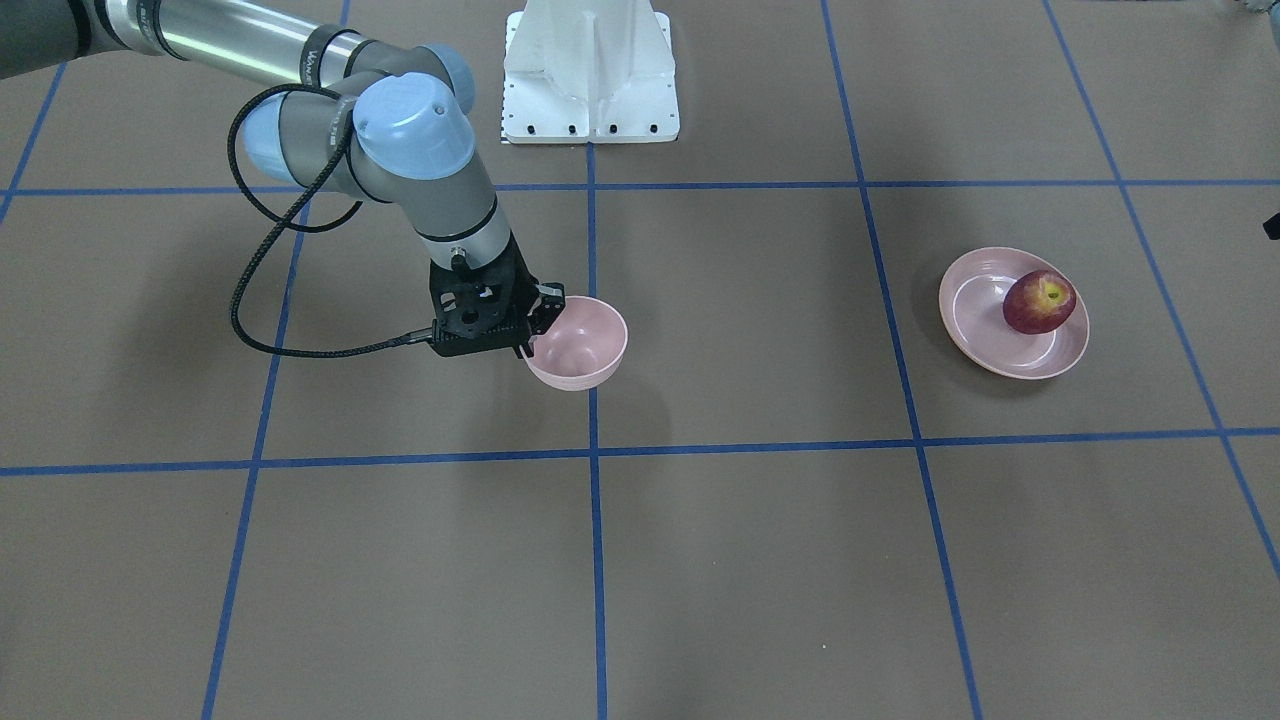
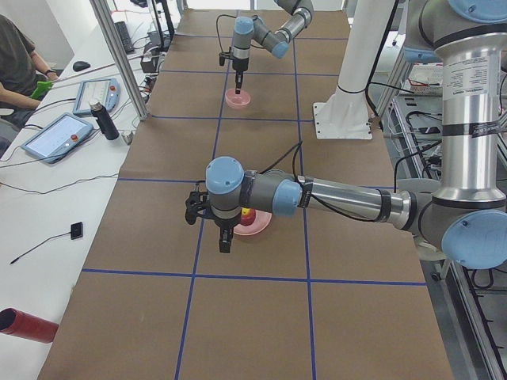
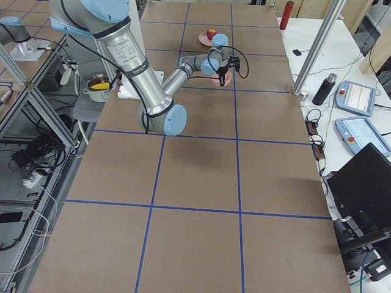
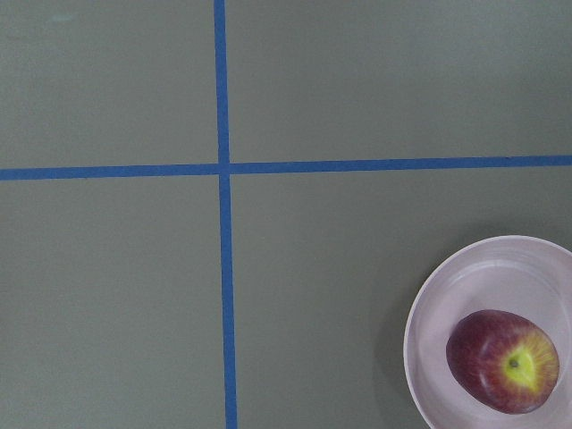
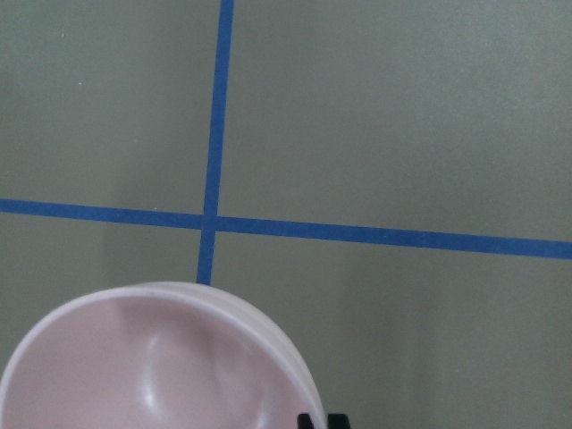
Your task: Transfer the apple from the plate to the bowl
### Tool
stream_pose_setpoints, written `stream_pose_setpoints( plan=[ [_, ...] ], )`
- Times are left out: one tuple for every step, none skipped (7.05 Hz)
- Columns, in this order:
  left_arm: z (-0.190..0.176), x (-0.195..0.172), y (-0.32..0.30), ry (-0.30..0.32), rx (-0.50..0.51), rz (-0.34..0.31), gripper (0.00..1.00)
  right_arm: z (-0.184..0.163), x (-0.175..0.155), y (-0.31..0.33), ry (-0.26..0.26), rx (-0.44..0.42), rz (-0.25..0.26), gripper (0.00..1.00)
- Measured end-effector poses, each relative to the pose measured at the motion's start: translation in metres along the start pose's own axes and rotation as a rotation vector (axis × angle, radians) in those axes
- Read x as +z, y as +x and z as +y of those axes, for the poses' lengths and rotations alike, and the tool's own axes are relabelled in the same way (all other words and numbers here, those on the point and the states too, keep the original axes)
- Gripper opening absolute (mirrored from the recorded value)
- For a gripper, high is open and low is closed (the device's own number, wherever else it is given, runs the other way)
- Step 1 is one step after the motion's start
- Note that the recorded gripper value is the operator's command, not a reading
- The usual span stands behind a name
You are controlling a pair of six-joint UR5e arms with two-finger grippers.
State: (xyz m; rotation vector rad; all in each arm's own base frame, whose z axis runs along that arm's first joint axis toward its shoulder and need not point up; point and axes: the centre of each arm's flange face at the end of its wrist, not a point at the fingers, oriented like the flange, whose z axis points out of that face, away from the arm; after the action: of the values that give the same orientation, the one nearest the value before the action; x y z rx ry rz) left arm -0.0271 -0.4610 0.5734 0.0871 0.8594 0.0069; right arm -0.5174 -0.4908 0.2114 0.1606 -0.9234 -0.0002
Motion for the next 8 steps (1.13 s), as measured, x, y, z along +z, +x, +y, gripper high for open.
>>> stream_pose_setpoints(
  plan=[
    [0.000, 0.000, 0.000, 0.001, 0.000, 0.000, 0.98, 0.002, 0.004, -0.006, -0.006, 0.020, 0.006, 0.00],
    [0.000, -0.001, 0.001, 0.002, 0.001, 0.000, 0.98, 0.001, 0.010, -0.015, -0.015, 0.051, 0.011, 0.00],
    [0.000, -0.001, 0.001, 0.002, 0.002, 0.000, 0.98, 0.000, 0.016, -0.026, -0.022, 0.069, 0.011, 0.00],
    [0.000, -0.001, 0.002, 0.003, 0.003, 0.000, 0.98, 0.000, 0.020, -0.031, -0.031, 0.079, 0.009, 0.00],
    [0.000, -0.001, 0.002, 0.003, 0.003, 0.000, 0.98, 0.002, 0.024, -0.031, -0.051, 0.092, 0.009, 0.00],
    [0.000, -0.001, 0.002, 0.003, 0.003, 0.000, 0.98, 0.004, 0.029, -0.026, -0.074, 0.108, 0.012, 0.00],
    [-0.001, 0.000, 0.003, 0.001, -0.002, 0.001, 0.98, 0.007, 0.036, -0.018, -0.091, 0.124, 0.020, 0.00],
    [-0.005, 0.006, 0.012, -0.009, -0.024, 0.002, 0.98, 0.010, 0.041, -0.009, -0.101, 0.130, 0.029, 0.33]
  ],
)
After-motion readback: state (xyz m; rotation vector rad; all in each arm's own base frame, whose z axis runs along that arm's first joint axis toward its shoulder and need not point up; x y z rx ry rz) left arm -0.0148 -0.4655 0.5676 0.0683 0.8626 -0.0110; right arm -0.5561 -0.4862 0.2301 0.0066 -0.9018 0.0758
